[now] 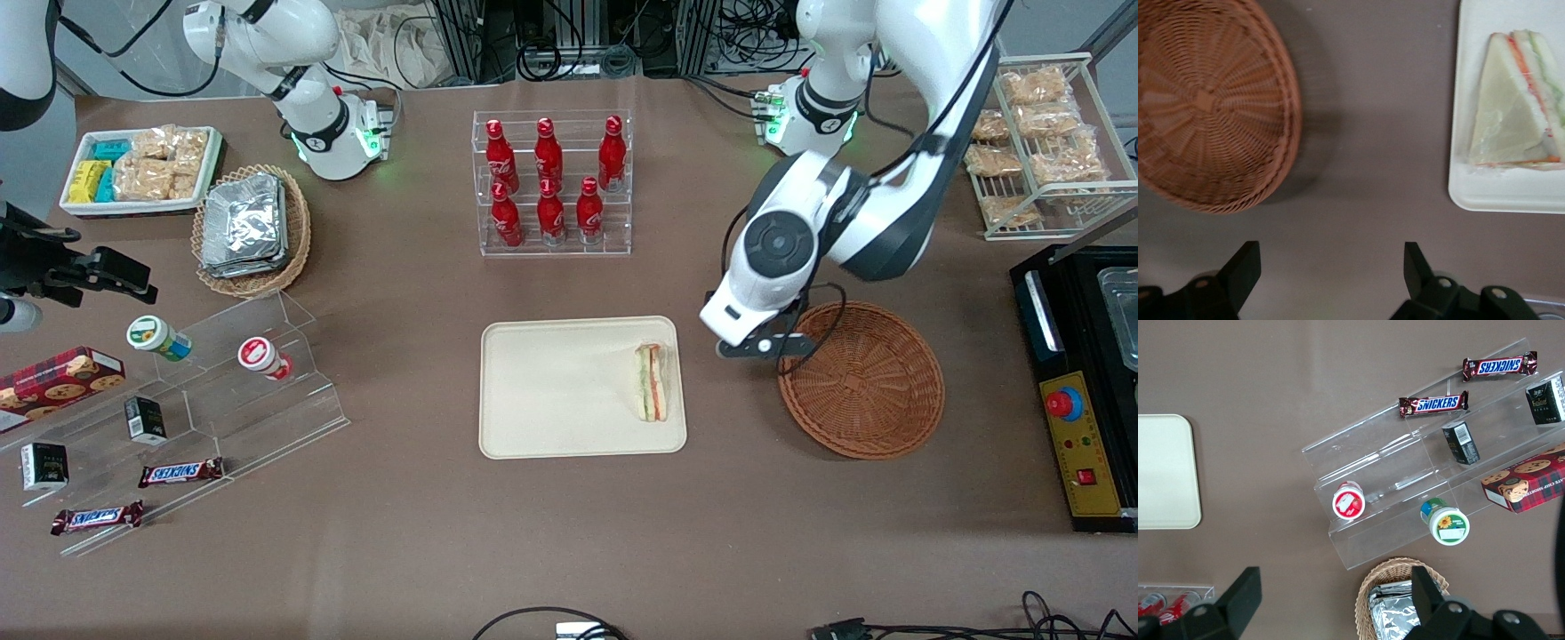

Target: Place sandwich from basket to tray

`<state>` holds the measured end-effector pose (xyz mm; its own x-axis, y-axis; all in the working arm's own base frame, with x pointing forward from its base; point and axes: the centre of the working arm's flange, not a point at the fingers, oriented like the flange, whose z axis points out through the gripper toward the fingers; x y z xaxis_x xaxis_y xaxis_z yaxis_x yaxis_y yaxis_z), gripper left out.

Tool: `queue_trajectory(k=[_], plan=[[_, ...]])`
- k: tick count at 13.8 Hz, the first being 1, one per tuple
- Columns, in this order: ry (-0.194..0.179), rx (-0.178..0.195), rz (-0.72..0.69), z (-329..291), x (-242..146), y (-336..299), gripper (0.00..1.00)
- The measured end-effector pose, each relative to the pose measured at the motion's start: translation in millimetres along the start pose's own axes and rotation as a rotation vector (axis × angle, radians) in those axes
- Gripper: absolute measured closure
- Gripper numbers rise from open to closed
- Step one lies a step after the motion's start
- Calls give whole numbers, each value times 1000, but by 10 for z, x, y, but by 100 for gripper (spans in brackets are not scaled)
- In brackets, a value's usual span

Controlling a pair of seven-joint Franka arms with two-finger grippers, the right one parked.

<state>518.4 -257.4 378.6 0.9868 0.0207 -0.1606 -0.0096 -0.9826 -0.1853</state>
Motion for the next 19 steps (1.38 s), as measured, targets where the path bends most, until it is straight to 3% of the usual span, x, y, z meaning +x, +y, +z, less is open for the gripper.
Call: queue_trajectory(k=[3, 11, 19], plan=[[42, 2, -61, -299, -65, -377, 1], [35, -55, -85, -816, 91, -1689, 0], [31, -90, -85, -833, 247, -2387, 0]])
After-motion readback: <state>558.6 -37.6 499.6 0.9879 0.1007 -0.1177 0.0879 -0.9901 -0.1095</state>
